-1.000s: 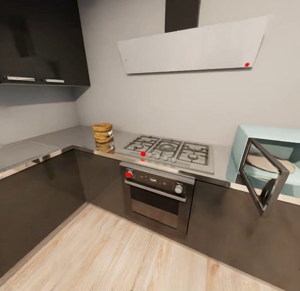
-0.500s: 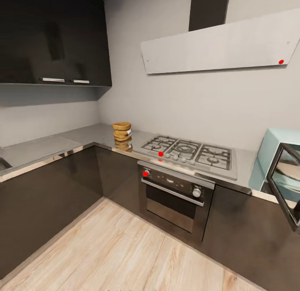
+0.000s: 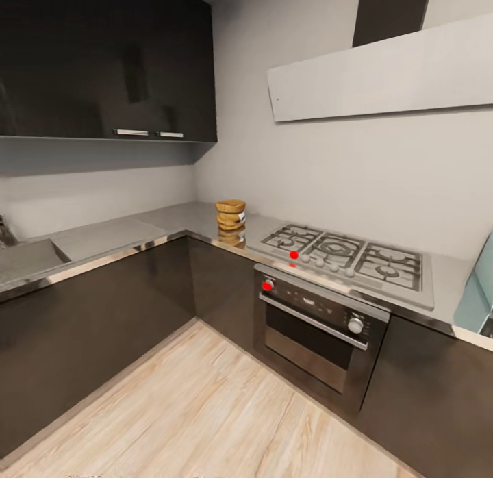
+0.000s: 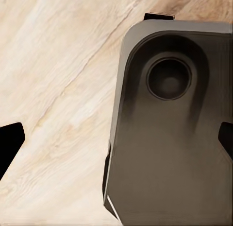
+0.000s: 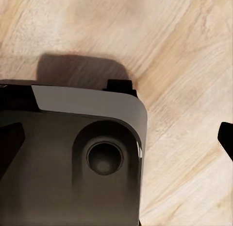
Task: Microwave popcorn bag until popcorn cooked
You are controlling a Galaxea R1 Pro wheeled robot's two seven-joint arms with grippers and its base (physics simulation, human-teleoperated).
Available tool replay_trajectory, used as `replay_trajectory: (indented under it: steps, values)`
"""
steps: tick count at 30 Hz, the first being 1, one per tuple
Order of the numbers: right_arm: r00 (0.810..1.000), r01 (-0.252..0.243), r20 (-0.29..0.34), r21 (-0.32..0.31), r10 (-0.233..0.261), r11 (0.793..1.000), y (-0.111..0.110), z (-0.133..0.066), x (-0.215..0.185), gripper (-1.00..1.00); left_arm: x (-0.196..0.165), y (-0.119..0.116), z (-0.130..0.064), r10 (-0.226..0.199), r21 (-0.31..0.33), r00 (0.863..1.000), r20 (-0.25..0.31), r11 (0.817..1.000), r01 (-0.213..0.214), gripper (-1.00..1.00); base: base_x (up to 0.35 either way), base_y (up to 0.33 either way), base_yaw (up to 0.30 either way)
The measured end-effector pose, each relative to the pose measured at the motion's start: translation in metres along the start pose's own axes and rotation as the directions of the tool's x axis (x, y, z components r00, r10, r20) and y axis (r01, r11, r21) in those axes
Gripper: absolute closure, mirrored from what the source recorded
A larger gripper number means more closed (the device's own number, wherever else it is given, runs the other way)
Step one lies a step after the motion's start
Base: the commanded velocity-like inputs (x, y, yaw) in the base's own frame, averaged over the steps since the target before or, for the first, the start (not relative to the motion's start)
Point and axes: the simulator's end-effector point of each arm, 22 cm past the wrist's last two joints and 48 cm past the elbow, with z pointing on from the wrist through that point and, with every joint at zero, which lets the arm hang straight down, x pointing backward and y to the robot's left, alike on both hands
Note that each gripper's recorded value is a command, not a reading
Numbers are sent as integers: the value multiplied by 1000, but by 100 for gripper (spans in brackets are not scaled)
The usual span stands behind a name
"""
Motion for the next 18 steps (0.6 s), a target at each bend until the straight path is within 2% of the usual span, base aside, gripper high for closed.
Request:
replay_trajectory:
  steps: [9,13,18]
  values:
    - [1000,1,-1,-3,-1,1000,2,0,0,-100,2,-6,-1,-2,10,1000,-5,1000,2,-100,0,0,261]
    - [1000,0,-1,-4,0,1000,2,0,0,-100,4,-7,-1,-1,20,1000,-9,1000,1,-100,90,34,43]
    - [1000,1,-3,-1,-1,1000,0,0,1,-100,5,-14,-1,0,56,1000,-14,998,1,-100,276,116,4]
